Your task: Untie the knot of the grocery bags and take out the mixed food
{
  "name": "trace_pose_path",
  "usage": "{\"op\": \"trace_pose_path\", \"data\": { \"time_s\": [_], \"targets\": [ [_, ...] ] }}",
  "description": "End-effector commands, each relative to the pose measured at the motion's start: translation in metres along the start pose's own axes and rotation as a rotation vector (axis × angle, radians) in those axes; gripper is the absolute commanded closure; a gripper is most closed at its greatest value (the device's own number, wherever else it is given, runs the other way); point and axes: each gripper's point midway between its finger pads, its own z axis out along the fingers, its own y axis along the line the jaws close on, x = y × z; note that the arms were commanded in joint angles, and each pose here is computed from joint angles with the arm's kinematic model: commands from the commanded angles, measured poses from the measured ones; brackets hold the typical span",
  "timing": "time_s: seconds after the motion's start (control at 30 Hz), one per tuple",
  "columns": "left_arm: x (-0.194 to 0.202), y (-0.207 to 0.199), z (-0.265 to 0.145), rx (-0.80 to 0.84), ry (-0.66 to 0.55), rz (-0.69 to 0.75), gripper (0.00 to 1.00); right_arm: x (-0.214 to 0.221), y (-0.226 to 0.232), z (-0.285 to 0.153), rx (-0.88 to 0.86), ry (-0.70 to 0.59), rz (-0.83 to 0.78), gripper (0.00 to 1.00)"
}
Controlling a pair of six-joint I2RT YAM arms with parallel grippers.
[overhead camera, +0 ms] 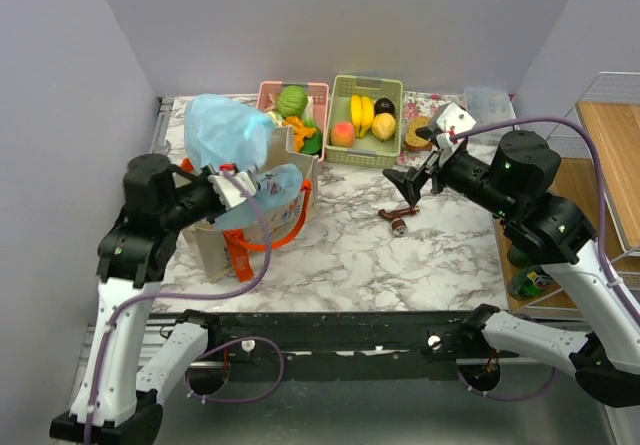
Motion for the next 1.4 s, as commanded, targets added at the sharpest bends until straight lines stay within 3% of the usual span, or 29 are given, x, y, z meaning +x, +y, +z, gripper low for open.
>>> {"op": "trace_pose_path", "data": {
  "time_s": [0.0,0.1,0.3,0.43,0.67,0.7,0.73,0.8,0.9,1.17,1.37],
  "targets": [
    [0.137,-0.077,0.001,0.38,0.432,0.005,1.0,0.009,0.001,-0.006,0.012,0.03,0.011,0.0],
    [0.164,-0.089,0.007,0.535,0.577,-0.146,1.0,0.01,0.003,-0.003,-0.004,0.037,0.008,0.0],
    [0.182,-0.071,0.052,0.59,0.68,-0.393,1.0,0.008,0.005,-0.004,-0.021,0.045,0.01,0.0],
    [0.214,-0.086,0.061,0.643,0.755,-0.44,1.0,0.01,0.004,-0.007,-0.017,0.059,-0.006,0.0],
    [0.257,-0.136,0.034,0.805,0.932,-0.518,1.0,0.016,0.008,-0.007,-0.037,0.073,-0.019,0.0],
    [0.261,-0.137,0.032,0.782,0.95,-0.507,0.91,0.017,0.008,-0.006,-0.041,0.074,-0.018,0.0],
    [0.267,-0.134,0.034,0.732,0.957,-0.494,0.75,0.017,0.008,-0.006,-0.042,0.073,-0.02,0.0],
    [0.266,-0.124,0.037,0.641,0.935,-0.459,0.53,0.018,0.009,-0.005,-0.046,0.077,-0.021,0.0],
    [0.237,-0.096,0.041,0.504,0.844,-0.402,0.02,0.021,0.011,-0.004,-0.054,0.08,-0.029,0.0],
    [0.127,-0.05,0.029,0.371,0.58,-0.308,0.02,0.025,0.015,0.003,-0.082,0.083,-0.045,0.0],
    [0.084,-0.021,0.021,0.274,0.491,-0.268,0.02,0.028,0.019,0.01,-0.107,0.083,-0.052,0.0]
  ]
}}
